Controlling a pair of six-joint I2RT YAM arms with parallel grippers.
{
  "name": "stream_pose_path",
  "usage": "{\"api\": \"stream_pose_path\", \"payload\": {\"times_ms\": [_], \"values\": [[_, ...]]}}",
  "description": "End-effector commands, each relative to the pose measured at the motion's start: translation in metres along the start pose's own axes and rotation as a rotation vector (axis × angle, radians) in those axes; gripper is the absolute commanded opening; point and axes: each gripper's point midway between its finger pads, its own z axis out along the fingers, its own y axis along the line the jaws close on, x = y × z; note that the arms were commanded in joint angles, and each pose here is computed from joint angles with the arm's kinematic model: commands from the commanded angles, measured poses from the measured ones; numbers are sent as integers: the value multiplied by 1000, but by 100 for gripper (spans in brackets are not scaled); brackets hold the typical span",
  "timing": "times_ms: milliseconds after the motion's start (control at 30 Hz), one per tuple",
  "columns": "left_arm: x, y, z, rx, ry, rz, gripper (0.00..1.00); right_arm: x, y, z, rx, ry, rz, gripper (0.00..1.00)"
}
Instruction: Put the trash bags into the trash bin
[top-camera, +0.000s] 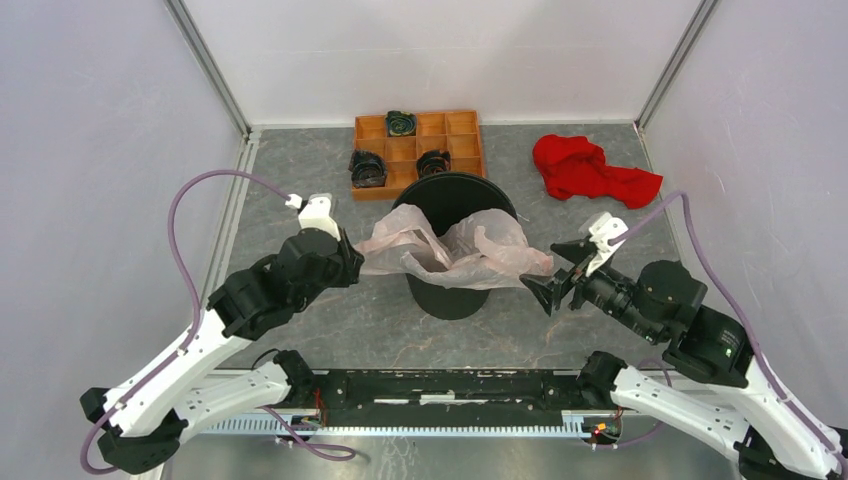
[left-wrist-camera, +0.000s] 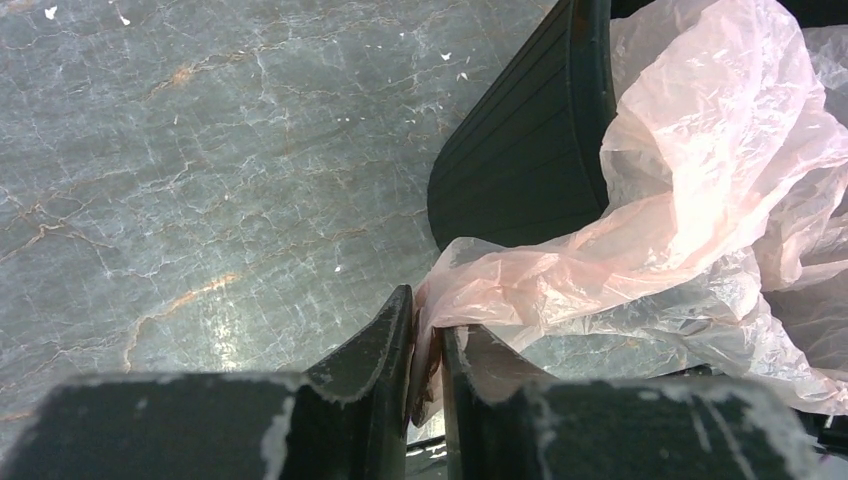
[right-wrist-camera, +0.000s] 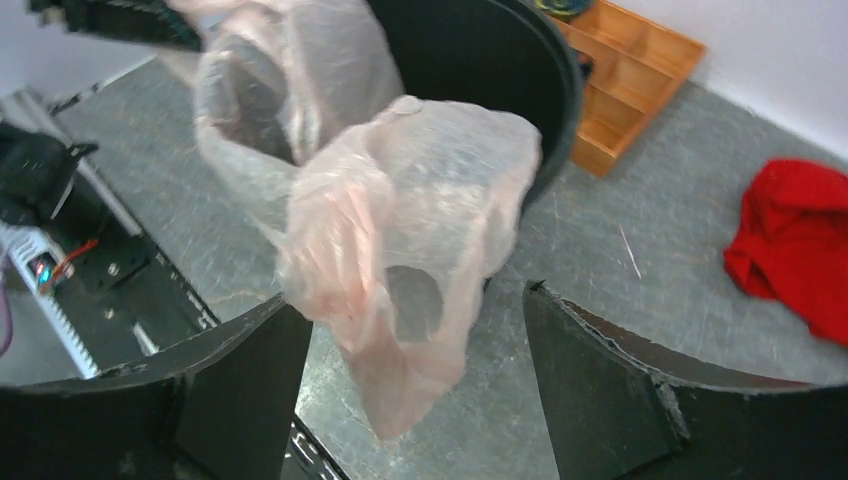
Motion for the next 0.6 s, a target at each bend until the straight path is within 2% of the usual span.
{"api": "stream_pose_path", "payload": {"times_ms": [0,100,167,267,333,467,567], "values": [[-10,-9,-4,38,-7,39,22,-20,32,-3,-218,6,-202,85],[-6,-4,-6,29,0,37,22,-46,27,-7,-193,-14,-256,88],[-5,-2,-8,29,2,31,23,-62,13,-8,-108,-39,-262,92],[-5,0,-11,19,7,29,25,-91,14,-7,-96,-141,-257,98],[-9,-1,-14,21,-2,24,25,-108,20,-1,-114,-193,-258,98],[-14,0,-16,21,-23,16,25,-124,49,21,-241,-187,-237,98],[-12,0,-14,14,-16,13,25,-100,65,49,-316,-100,-232,95]]}}
